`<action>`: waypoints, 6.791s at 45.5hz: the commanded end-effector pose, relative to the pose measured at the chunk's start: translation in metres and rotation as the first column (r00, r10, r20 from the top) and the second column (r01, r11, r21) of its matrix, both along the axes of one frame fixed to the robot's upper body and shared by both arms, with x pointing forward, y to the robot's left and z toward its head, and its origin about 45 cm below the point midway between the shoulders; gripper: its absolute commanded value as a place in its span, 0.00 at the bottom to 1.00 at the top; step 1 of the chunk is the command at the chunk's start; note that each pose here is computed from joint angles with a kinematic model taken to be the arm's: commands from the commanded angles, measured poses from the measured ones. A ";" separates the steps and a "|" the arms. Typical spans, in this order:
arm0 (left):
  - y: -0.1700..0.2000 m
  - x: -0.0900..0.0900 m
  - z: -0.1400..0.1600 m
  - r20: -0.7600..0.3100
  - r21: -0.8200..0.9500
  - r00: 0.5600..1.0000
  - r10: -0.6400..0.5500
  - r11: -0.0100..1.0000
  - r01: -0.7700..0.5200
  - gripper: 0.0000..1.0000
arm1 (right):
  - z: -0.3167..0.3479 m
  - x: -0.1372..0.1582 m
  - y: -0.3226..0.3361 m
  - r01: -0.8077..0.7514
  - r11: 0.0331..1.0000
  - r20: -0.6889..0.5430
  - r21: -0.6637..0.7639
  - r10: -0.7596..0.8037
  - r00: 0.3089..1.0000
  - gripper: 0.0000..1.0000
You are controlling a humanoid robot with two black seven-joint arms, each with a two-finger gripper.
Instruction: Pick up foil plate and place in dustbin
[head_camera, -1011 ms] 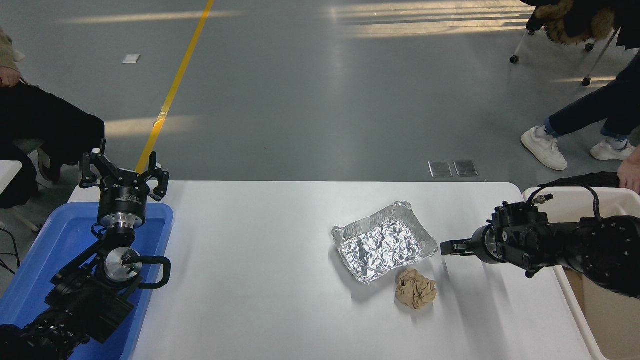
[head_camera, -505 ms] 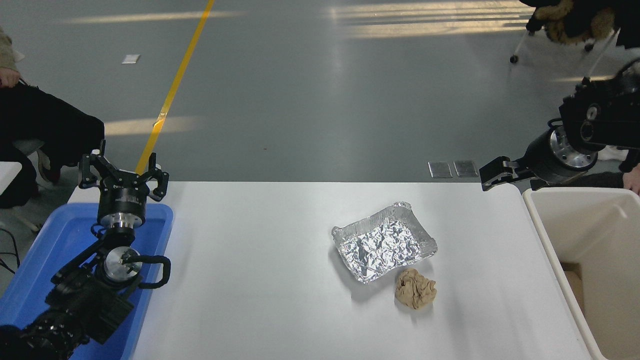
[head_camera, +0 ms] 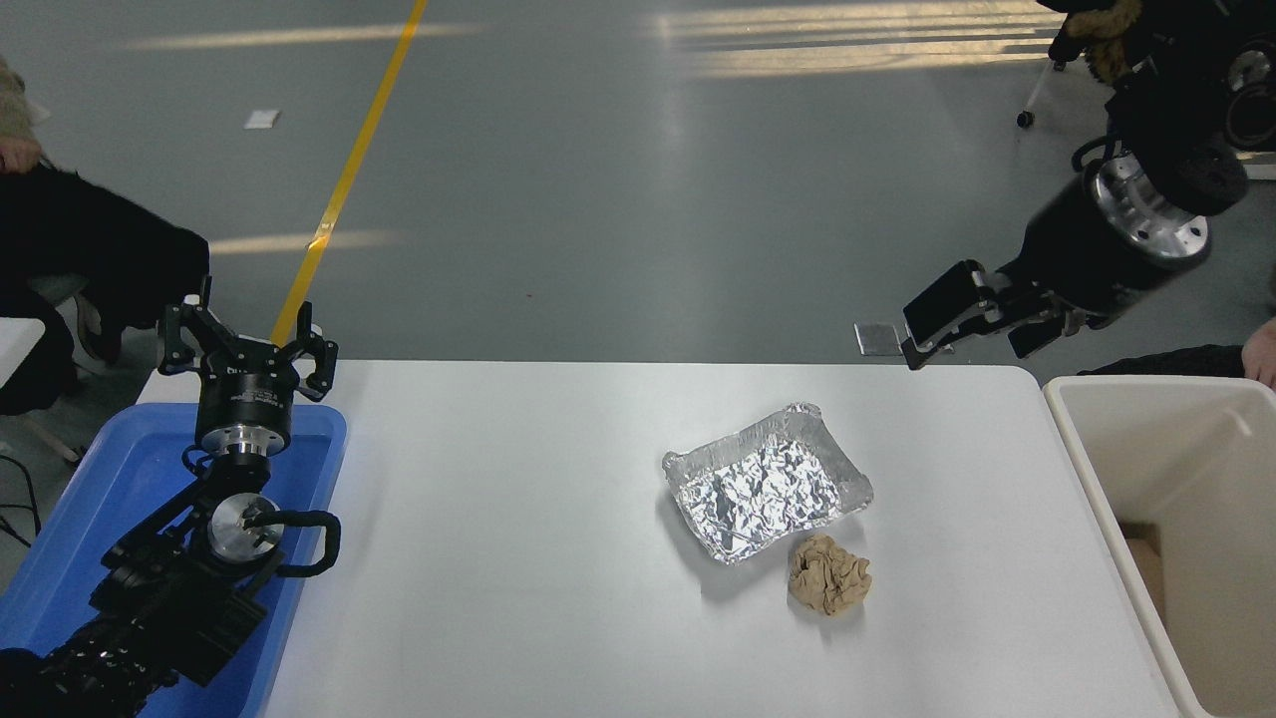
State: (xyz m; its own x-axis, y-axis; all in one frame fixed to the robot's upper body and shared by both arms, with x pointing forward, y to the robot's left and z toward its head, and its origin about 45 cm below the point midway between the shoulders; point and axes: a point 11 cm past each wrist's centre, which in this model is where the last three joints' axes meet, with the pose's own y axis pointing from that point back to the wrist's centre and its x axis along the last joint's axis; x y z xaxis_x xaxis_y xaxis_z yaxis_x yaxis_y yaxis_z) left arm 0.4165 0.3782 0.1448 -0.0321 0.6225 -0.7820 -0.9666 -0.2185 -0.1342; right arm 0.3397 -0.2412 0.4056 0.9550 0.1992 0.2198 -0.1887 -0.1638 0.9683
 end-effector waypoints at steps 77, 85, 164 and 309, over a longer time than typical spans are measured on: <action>-0.001 0.001 0.001 0.003 -0.002 1.000 0.000 1.000 0.000 0.99 | -0.326 0.069 0.009 -0.051 0.992 0.402 -0.112 0.092 0.911 0.96; -0.001 0.001 0.001 0.003 -0.002 1.000 0.000 1.000 0.000 0.99 | -0.338 0.063 0.006 -0.023 0.992 0.400 -0.126 0.072 0.914 0.93; 0.000 0.000 0.000 -0.001 0.002 1.000 -0.001 1.000 0.001 0.99 | 0.046 0.055 -0.032 0.117 0.992 0.372 -0.049 -0.091 0.924 0.00; 0.000 0.001 0.001 0.002 0.002 1.000 -0.001 1.000 0.001 0.99 | -0.061 0.029 -0.004 0.125 0.991 -0.006 -0.048 -0.126 0.992 1.00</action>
